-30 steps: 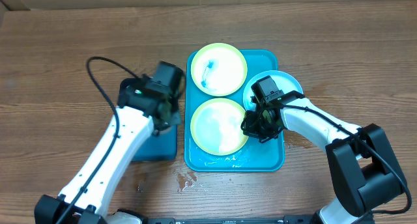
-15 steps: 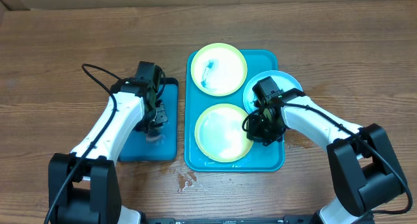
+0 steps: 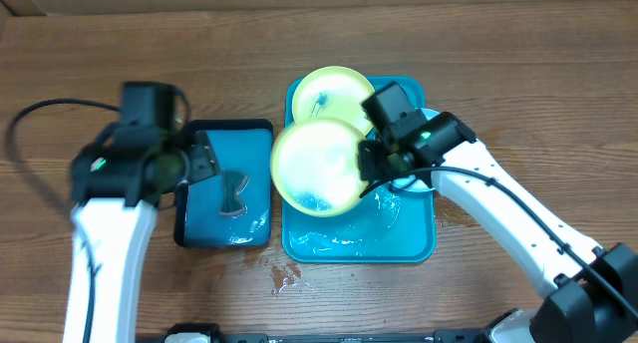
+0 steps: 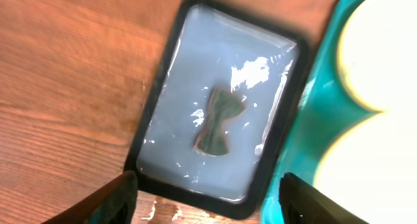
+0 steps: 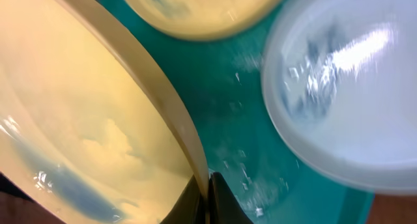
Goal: Clean dirty plates on tray and stack at the side
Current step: 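Grasp the lower yellow plate with the right gripper and lift it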
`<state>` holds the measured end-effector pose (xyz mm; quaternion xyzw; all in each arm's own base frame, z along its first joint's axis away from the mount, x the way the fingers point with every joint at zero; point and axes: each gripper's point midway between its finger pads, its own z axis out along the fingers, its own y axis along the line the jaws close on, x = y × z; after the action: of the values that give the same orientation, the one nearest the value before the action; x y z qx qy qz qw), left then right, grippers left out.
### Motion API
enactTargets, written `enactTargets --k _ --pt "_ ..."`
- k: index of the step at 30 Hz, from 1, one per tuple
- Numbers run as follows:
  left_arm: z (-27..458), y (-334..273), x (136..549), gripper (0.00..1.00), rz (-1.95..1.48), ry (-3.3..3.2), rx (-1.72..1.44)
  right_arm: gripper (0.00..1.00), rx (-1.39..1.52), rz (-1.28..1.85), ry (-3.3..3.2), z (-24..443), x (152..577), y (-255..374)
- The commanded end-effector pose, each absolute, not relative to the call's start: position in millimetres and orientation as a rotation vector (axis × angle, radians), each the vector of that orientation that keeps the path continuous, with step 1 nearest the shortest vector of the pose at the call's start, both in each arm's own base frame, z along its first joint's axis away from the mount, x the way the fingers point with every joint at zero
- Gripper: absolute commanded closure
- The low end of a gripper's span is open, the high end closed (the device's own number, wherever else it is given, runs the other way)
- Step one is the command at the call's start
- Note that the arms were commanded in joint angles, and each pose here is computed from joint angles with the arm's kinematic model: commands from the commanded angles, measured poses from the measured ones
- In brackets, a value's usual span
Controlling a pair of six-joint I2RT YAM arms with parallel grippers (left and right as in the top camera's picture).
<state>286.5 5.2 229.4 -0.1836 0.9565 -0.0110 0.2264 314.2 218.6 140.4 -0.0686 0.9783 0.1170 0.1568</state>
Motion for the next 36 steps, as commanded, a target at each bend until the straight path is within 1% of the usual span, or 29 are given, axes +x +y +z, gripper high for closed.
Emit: enactTargets --k 1,4,7,8,13,18,22,27,36 --pt "281 -5 279 0.25 -0.168 2.5 -0.447 0.96 -0.346 0.361 2.607 178 328 252" --pt "313 -13 269 0.18 -0.245 2.402 -0.407 0.96 -0.443 0.442 2.468 193 330 295" --pt "334 -17 256 0.06 -0.284 2.333 -0.381 0.96 -0.486 0.432 2.366 198 329 328" --pt "338 -17 252 0.0 -0.285 2.317 -0.378 0.96 -0.491 0.407 2.339 197 329 336" --pt "347 -16 235 0.0 -0.284 2.282 -0.372 0.96 -0.489 0.291 2.224 193 326 366" --pt "340 -15 227 0.0 -0.27 2.322 -0.384 0.96 -0.464 0.207 2.147 204 319 372" --pt "335 -14 226 0.0 -0.262 2.344 -0.39 0.96 -0.471 0.128 2.105 209 309 372" --pt "334 -14 228 0.0 -0.261 2.352 -0.392 0.96 -0.61 -0.02 2.013 215 291 378" --pt "329 -14 233 0.0 -0.259 2.373 -0.396 0.96 -0.55 -0.215 1.879 238 275 369"
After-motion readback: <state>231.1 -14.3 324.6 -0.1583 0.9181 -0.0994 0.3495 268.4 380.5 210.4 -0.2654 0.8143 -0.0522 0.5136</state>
